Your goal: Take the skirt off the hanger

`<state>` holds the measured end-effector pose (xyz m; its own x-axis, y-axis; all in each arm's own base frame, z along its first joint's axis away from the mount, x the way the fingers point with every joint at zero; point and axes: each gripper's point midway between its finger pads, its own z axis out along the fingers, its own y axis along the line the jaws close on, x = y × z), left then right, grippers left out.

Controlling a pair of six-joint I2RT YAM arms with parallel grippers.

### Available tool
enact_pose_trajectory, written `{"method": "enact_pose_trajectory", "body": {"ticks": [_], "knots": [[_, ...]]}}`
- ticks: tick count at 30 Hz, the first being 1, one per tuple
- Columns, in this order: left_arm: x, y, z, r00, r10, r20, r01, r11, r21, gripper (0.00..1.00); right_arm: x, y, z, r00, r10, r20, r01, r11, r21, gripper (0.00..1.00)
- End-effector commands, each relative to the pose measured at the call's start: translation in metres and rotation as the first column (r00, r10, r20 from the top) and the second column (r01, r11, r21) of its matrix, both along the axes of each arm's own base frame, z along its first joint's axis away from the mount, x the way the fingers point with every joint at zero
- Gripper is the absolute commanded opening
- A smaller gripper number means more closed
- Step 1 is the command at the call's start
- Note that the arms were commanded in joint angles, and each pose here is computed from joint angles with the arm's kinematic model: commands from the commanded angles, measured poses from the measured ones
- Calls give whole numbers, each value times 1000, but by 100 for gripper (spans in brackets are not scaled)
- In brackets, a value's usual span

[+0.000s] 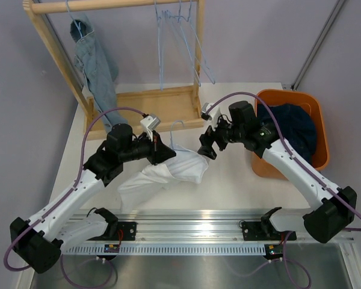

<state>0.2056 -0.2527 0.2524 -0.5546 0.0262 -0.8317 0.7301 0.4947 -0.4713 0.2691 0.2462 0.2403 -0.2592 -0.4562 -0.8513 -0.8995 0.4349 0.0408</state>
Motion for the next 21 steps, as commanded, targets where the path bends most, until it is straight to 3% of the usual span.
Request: {"method": "enact_pose_trajectory", "body": {"ticks": [1, 8, 12, 19, 21], "knots": [[5, -16, 36, 997, -23, 78, 32, 993, -111, 0, 16, 3, -15, 992, -121, 41, 123, 991, -56, 99], [12, -20, 34, 998, -13, 55, 19, 994, -111, 0, 2, 7, -22, 996, -89, 3, 89, 995, -50, 99], [11, -22, 37, 998, -24, 54, 31, 992, -123, 0, 10, 1, -43, 991, -136, -7, 134, 984, -118, 91], [2, -14, 36, 998, -38, 52, 42, 996, -74, 0, 28, -18, -78, 973, -232, -8, 222, 938, -266, 63], [2, -11, 35, 997, -32, 66, 36, 998, -57, 0, 28, -22, -79, 970, -241, 2, 232, 933, -274, 51]]}}
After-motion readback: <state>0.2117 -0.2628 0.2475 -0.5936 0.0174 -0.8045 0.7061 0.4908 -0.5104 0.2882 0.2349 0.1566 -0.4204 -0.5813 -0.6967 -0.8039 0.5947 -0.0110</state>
